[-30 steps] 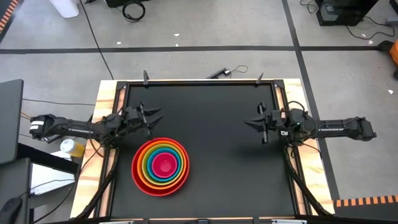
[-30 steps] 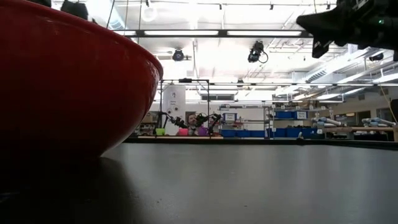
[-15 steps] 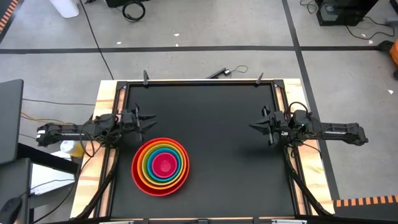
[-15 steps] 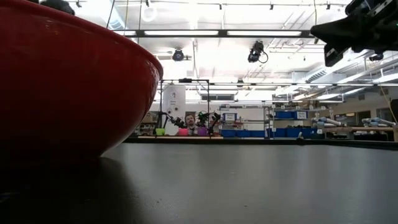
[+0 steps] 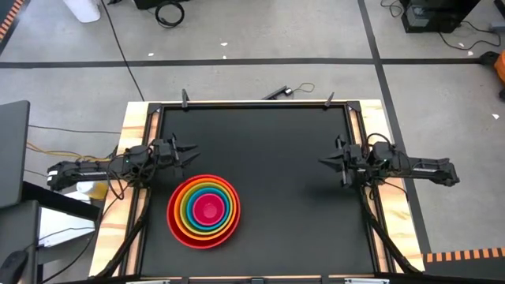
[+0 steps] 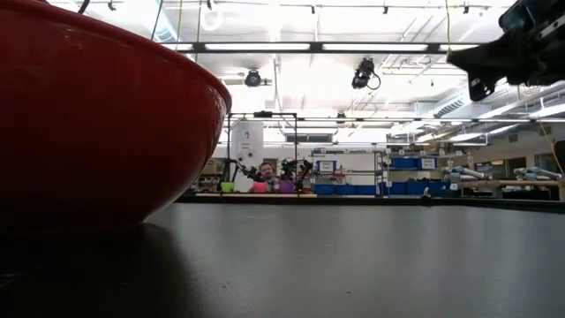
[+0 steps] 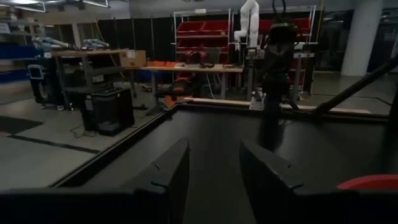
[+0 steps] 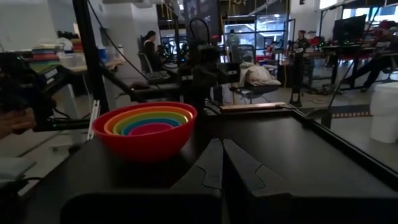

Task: Nest bowls inside each other
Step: Return to Home Position

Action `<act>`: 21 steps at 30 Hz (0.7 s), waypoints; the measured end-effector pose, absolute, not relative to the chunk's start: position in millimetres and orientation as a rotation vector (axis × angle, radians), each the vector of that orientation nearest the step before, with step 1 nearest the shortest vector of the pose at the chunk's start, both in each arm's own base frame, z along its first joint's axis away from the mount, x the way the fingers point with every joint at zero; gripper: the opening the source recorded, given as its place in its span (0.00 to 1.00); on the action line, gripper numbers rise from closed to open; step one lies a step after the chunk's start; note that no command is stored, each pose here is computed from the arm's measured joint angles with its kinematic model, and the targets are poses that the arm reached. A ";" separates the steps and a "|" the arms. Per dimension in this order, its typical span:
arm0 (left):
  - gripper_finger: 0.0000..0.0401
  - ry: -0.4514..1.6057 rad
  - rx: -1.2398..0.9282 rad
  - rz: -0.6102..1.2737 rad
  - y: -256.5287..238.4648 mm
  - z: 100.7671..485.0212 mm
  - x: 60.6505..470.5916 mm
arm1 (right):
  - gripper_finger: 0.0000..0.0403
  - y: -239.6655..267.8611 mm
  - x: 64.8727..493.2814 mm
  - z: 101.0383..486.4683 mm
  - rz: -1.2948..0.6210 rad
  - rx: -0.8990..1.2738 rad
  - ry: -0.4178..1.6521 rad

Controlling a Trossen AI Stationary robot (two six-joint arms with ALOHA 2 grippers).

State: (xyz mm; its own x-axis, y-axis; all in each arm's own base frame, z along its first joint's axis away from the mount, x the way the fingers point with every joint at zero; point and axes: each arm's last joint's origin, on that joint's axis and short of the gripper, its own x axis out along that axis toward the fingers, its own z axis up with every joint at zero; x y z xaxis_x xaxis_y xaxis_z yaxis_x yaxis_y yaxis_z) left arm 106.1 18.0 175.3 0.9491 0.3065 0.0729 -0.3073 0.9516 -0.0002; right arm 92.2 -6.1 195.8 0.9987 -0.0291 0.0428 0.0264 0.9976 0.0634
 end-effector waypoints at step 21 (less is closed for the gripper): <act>0.35 -0.062 -0.019 0.311 18.0 173.6 106.3 | 0.02 -7.0 99.3 171.2 -0.035 0.106 -0.059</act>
State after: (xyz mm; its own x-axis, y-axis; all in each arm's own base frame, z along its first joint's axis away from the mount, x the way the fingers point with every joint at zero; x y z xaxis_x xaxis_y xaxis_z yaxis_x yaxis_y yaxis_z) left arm 106.3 18.0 173.6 0.9501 0.3064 0.0583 -0.3053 0.9518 -0.0286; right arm 99.3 -7.0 171.2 0.9977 -0.0380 0.0569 0.0318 0.9938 0.1067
